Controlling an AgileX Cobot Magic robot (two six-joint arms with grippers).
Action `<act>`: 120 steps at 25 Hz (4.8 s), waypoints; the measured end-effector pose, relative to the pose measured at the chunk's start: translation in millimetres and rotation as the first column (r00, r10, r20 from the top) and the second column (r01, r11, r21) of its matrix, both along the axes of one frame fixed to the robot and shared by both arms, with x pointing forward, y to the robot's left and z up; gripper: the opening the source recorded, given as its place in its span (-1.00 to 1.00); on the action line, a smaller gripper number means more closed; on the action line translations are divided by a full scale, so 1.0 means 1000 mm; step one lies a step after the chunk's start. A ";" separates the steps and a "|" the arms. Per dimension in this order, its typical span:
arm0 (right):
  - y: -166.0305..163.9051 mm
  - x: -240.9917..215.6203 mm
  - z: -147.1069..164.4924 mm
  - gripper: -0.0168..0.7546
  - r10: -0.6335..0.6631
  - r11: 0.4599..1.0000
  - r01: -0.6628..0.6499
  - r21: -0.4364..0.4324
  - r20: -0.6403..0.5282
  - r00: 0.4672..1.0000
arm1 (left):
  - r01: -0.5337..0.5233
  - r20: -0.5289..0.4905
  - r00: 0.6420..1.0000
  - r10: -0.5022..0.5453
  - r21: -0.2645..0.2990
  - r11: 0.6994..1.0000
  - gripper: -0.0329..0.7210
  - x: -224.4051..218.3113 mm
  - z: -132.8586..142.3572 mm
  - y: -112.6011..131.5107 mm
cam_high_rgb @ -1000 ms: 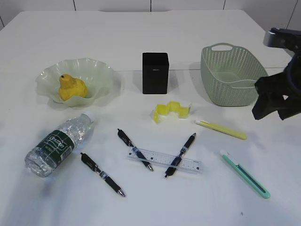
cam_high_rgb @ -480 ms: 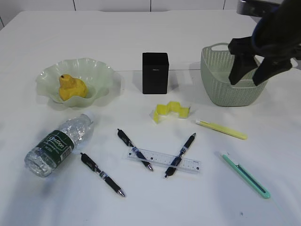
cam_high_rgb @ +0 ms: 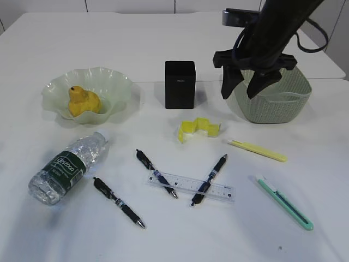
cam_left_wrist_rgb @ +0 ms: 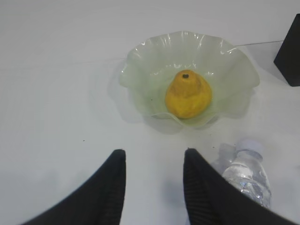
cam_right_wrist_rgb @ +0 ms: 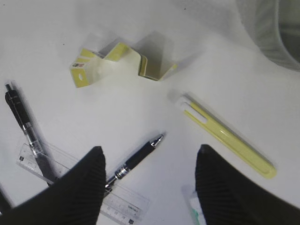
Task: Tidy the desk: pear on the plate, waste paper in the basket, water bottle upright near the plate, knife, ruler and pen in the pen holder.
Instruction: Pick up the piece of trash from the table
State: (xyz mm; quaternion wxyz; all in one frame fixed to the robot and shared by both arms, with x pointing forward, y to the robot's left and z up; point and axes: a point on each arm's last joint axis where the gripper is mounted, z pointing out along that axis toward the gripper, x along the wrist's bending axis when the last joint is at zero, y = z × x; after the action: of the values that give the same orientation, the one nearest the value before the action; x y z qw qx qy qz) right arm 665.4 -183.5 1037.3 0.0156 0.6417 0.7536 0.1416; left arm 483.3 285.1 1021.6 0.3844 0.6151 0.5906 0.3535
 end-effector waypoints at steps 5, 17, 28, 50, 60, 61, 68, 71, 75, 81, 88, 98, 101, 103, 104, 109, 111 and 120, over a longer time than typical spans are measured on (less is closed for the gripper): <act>0.018 0.010 -0.014 0.21 0.024 1.000 -0.024 -0.004 -0.011 1.000 | 0.000 -0.008 1.000 0.000 0.000 1.000 -0.16 0.000 -0.001 0.000; 0.035 0.034 -0.045 0.21 0.037 0.999 -0.037 -0.006 -0.025 0.999 | 0.001 -0.013 1.000 -0.001 0.000 1.000 -0.16 -0.001 -0.001 0.000; 0.039 0.046 -0.076 0.21 0.067 0.997 -0.068 -0.020 -0.056 0.996 | 0.002 -0.012 1.000 -0.002 0.002 1.000 -0.16 -0.001 -0.001 0.000; 0.039 0.055 -0.085 0.21 0.250 0.966 -0.247 -0.072 0.041 0.967 | 0.019 -0.014 1.000 -0.019 0.030 0.999 -0.16 -0.001 -0.001 0.000; 0.039 0.056 -0.094 0.21 0.260 0.962 -0.257 -0.088 0.020 0.966 | 0.020 -0.018 1.000 -0.019 0.030 0.999 -0.16 -0.001 -0.001 0.000; 0.039 0.056 -0.097 0.21 0.262 0.961 -0.260 -0.091 0.013 0.965 | 0.020 -0.018 1.000 -0.019 0.030 0.999 -0.16 -0.001 -0.001 0.000; 0.039 0.055 -0.103 0.21 0.265 0.960 -0.265 -0.091 -0.015 0.964 | 0.020 -0.018 1.000 -0.019 0.030 0.999 -0.16 -0.001 -0.001 0.000; 0.039 0.055 -0.103 0.21 0.265 0.960 -0.265 -0.091 -0.015 0.964 | 0.020 -0.018 1.000 -0.019 0.030 0.999 -0.16 -0.001 -0.001 0.000; 0.038 0.055 -0.104 0.21 0.279 0.955 -0.279 -0.101 -0.014 0.960 | 0.020 -0.018 1.000 -0.019 0.031 0.999 -0.16 -0.001 -0.001 0.000; 0.038 0.055 -0.104 0.21 0.303 0.947 -0.302 -0.110 -0.012 0.953 | 0.020 -0.020 1.000 -0.019 0.031 0.999 -0.16 -0.001 -0.002 0.000; 0.038 0.056 -0.113 0.21 0.307 0.945 -0.309 -0.112 -0.032 0.951 | 0.020 -0.025 1.000 -0.020 0.031 0.999 -0.16 -0.001 -0.002 0.000; 0.038 0.056 -0.121 0.21 0.308 0.943 -0.312 -0.117 -0.049 0.950 | 0.021 -0.043 0.999 -0.020 0.032 0.999 -0.16 -0.002 -0.003 0.000; 0.036 0.057 -0.121 0.19 0.313 0.939 -0.317 -0.132 -0.050 0.948 | 0.021 -0.043 0.999 -0.020 0.032 0.999 -0.16 -0.002 -0.003 0.000; 0.036 0.057 -0.121 0.12 0.314 0.938 -0.318 -0.139 -0.050 0.948 | 0.021 -0.043 0.999 -0.020 0.032 0.999 -0.16 -0.002 -0.003 0.000; 0.036 0.057 -0.121 0.07 0.315 0.937 -0.318 -0.141 -0.050 0.948 | 0.021 -0.043 0.999 -0.020 0.032 0.999 -0.16 -0.002 -0.003 0.000; 0.036 0.057 -0.121 -0.29 0.330 0.932 -0.333 -0.143 -0.049 0.943 | 0.021 -0.043 0.999 -0.020 0.032 0.999 -0.16 -0.002 -0.003 0.000; 0.036 0.057 -0.121 -0.43 0.338 0.929 -0.341 -0.145 -0.049 0.940 | 0.021 -0.043 0.999 -0.020 0.032 0.999 -0.16 -0.002 -0.003 0.000; 0.036 0.057 -0.121 -0.96 0.342 0.927 -0.344 -0.146 -0.045 0.939 | 0.021 -0.044 0.999 -0.020 0.032 0.999 -0.17 -0.002 -0.003 0.000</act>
State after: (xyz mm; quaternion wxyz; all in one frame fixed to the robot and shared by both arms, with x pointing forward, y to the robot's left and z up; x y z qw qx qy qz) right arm 722.4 -147.8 916.1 0.0322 0.4984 0.8628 0.0786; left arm 481.2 284.9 1018.1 0.3652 0.6348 0.5867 0.3455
